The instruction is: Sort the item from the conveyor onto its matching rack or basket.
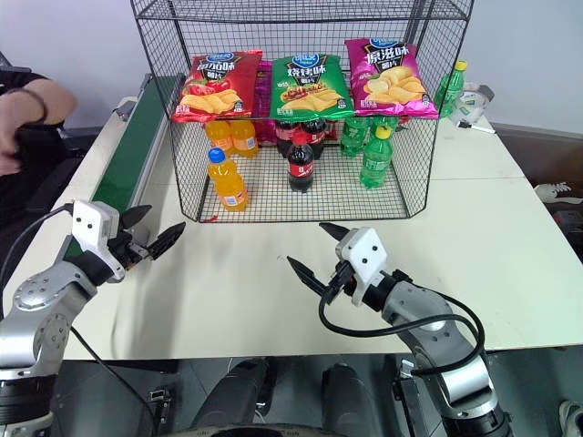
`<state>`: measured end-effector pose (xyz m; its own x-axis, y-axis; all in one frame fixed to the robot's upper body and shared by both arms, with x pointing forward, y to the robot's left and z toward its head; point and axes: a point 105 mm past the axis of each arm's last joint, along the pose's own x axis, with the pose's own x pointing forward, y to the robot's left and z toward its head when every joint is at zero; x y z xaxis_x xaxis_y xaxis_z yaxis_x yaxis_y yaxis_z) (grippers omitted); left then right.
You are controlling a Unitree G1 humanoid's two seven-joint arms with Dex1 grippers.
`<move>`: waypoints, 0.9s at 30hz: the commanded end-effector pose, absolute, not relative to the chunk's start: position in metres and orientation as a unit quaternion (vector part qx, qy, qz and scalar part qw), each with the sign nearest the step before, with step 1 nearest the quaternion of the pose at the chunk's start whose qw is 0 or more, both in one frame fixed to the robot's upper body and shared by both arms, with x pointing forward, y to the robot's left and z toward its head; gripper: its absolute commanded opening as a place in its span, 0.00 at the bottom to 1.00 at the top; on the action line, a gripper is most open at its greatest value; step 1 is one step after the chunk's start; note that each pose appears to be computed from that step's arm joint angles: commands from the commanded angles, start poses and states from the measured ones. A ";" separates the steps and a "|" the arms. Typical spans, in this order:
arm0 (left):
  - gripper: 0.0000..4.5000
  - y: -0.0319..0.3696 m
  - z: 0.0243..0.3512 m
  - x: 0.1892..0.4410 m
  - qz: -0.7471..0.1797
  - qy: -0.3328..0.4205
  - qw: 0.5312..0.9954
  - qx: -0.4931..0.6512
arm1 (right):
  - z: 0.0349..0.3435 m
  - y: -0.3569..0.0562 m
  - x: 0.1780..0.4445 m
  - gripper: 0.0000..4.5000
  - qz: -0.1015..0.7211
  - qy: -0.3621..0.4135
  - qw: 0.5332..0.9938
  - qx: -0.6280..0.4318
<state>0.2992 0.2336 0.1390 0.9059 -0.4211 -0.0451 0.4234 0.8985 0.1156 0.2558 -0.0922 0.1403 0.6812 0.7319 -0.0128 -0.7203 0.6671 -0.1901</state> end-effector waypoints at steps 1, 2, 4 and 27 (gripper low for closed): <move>0.99 0.234 0.149 0.298 -0.213 -0.012 0.974 0.074 | 0.151 -0.087 0.255 1.00 0.403 -0.058 0.908 -0.096; 0.99 0.234 0.149 0.298 -0.212 -0.012 0.974 0.074 | 0.151 -0.087 0.255 1.00 0.403 -0.059 0.908 -0.097; 0.99 0.235 0.149 0.299 -0.210 -0.011 0.975 0.075 | 0.151 -0.087 0.256 1.00 0.403 -0.059 0.908 -0.097; 0.99 0.249 0.149 0.301 -0.153 -0.009 0.985 0.078 | 0.152 -0.085 0.258 1.00 0.414 -0.061 0.904 -0.091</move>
<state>0.3031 0.2411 0.1368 0.9384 -0.3424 -0.0457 0.3454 0.9298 0.1274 0.2599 -0.0882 0.1417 0.6681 0.7441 -0.0083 -0.7303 0.6535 -0.1989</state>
